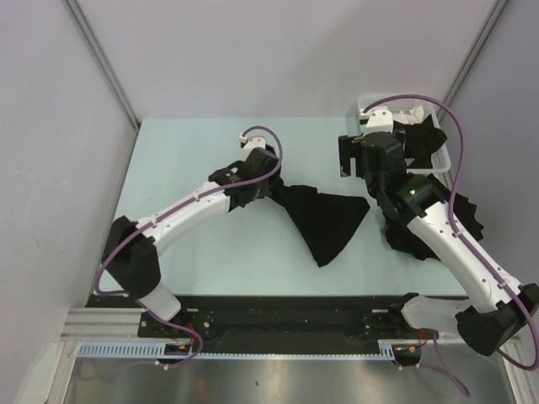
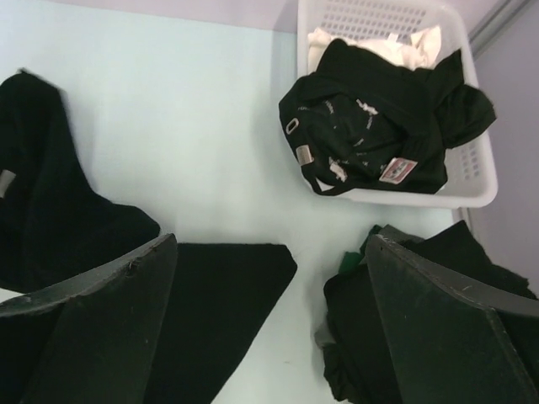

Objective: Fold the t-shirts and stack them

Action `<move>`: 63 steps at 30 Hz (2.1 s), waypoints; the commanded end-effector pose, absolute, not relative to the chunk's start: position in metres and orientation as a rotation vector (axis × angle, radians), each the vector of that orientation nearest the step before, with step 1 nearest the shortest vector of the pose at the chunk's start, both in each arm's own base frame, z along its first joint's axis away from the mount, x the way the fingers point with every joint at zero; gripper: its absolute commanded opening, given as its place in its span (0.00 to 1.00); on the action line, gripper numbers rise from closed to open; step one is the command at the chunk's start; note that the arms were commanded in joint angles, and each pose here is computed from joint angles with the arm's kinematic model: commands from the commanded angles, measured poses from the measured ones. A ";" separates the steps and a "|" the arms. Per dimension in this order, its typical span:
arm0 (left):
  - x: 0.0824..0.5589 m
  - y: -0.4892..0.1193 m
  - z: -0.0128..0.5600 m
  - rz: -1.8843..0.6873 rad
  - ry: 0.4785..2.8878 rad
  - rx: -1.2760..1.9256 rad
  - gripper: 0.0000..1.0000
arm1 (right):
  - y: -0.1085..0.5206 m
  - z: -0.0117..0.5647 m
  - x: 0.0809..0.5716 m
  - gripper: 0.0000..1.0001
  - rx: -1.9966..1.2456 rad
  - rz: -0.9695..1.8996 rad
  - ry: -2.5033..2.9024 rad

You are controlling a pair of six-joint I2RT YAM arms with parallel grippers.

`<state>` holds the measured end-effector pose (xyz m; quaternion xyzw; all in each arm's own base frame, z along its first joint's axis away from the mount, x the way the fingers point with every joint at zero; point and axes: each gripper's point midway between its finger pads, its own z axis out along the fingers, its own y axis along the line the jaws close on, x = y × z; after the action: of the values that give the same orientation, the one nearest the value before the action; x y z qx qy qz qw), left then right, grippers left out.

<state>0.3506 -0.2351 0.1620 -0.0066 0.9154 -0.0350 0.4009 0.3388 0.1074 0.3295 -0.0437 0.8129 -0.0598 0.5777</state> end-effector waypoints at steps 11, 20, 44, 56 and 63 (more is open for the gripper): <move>0.309 -0.194 0.155 -0.114 2.373 -0.100 0.00 | 0.167 0.249 0.393 1.00 -0.125 0.106 2.161; 0.281 -0.199 0.146 -0.144 2.416 -0.043 0.00 | 0.262 0.245 0.480 1.00 -0.227 0.382 2.169; 0.403 -0.214 0.297 -0.065 2.092 0.062 0.00 | 0.196 0.289 0.408 1.00 -0.179 0.289 2.099; 0.439 -0.184 0.522 -0.050 1.554 -0.123 0.00 | 0.187 0.291 0.394 0.99 -0.185 0.261 2.091; 0.383 -0.100 0.544 0.163 1.486 -0.227 0.00 | 0.192 0.282 0.387 1.00 -0.186 0.288 2.113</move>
<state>0.4283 -0.1662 0.4990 -0.0470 0.7209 0.0197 0.6912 0.3921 0.1895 0.2715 -0.0775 0.8745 0.1081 0.4664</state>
